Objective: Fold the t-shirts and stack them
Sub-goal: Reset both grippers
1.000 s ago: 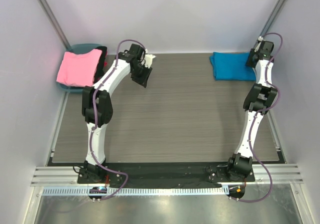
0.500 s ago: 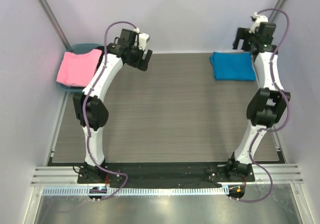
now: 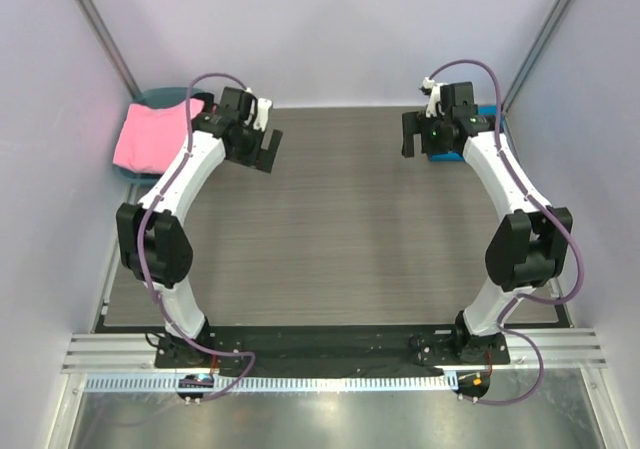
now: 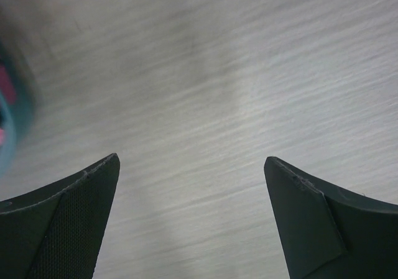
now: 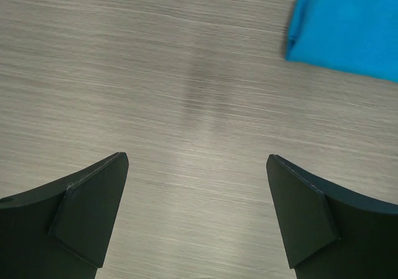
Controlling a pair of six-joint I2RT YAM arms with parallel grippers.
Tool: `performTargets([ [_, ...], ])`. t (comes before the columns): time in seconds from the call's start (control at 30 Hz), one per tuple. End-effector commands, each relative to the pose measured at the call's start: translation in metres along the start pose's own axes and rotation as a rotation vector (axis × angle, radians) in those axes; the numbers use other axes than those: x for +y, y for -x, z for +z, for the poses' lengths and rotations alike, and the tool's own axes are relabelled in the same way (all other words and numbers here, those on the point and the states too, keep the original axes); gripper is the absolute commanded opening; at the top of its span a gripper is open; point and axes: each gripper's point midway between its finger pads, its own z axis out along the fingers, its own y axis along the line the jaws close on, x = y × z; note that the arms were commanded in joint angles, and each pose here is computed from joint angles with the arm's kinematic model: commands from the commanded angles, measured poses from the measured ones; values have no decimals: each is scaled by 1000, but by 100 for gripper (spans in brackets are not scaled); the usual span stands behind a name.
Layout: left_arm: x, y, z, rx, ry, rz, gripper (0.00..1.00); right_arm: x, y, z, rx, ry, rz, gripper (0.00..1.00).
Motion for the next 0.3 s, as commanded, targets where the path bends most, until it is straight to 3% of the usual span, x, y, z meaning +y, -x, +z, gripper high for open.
performTargets([
  [0.0, 11, -1, -15, -36, 1, -108, 100, -8, 24, -38, -90, -85, 13, 100],
  [0.13, 22, -1, -37, -67, -6, -99, 100, 1, 27, -49, -110, -85, -9, 100],
  [0.27, 40, 6, -56, -124, 23, -63, 100, 6, 2, -30, -36, -104, -30, 100],
])
